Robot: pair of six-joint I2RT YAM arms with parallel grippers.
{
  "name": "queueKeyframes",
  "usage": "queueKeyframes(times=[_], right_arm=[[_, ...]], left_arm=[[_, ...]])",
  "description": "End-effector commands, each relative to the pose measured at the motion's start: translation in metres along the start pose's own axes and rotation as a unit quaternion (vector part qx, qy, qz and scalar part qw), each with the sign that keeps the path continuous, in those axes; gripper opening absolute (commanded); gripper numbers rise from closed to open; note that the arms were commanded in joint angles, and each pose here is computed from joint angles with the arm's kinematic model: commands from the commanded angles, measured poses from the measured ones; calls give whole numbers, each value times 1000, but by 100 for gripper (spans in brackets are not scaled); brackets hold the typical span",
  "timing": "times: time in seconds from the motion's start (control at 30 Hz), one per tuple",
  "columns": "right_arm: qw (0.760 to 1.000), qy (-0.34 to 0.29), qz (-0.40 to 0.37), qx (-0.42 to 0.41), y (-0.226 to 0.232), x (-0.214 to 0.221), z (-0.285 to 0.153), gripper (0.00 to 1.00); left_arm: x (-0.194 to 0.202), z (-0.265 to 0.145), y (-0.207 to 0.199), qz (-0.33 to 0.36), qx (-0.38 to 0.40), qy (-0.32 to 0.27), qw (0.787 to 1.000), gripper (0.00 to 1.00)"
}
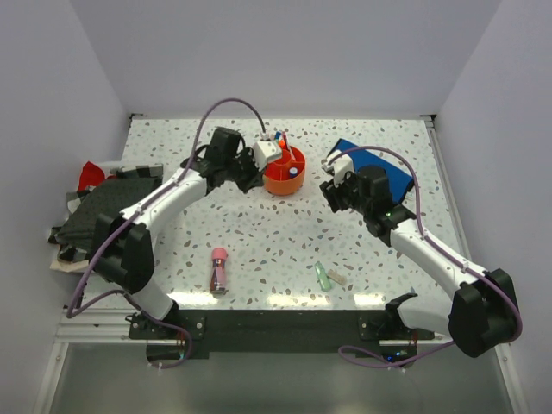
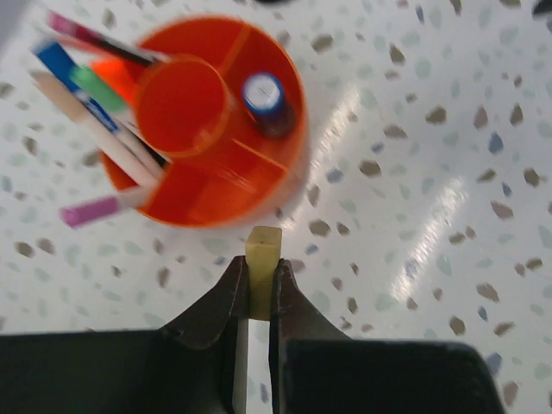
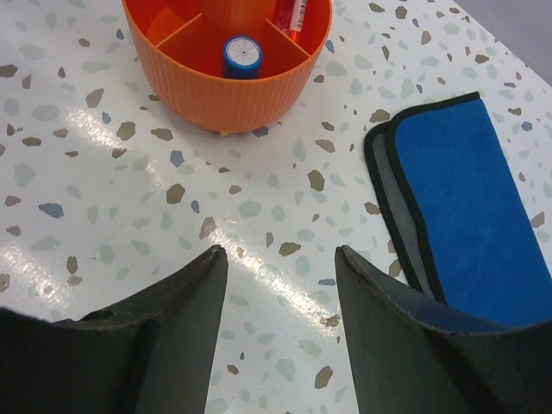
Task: Sort the stationery into containers
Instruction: Pick up the stationery from the center of the board, then place the stationery in the storage box.
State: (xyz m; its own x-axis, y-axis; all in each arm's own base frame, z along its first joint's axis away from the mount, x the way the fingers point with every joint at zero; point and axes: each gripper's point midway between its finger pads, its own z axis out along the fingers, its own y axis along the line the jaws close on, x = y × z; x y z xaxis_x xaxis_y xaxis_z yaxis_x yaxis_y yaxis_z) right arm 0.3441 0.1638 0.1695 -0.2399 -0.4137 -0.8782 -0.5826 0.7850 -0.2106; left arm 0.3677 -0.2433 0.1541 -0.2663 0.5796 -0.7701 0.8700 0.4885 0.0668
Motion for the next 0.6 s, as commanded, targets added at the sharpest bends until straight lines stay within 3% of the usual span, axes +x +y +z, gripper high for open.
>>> queueKeyframes(times=[0.0, 0.47, 0.57], right_arm=[[1000, -14, -8, 15, -7, -8, -1, 56], [1000, -10, -12, 26, -13, -6, -3, 56], [1000, -6, -11, 24, -12, -4, -2, 56]], left_arm=[[-73, -6, 47, 37, -58, -101, 992, 0], [-63, 22, 96, 14, -85, -87, 992, 0], [-56, 27, 96, 7, -78, -79, 994, 11]])
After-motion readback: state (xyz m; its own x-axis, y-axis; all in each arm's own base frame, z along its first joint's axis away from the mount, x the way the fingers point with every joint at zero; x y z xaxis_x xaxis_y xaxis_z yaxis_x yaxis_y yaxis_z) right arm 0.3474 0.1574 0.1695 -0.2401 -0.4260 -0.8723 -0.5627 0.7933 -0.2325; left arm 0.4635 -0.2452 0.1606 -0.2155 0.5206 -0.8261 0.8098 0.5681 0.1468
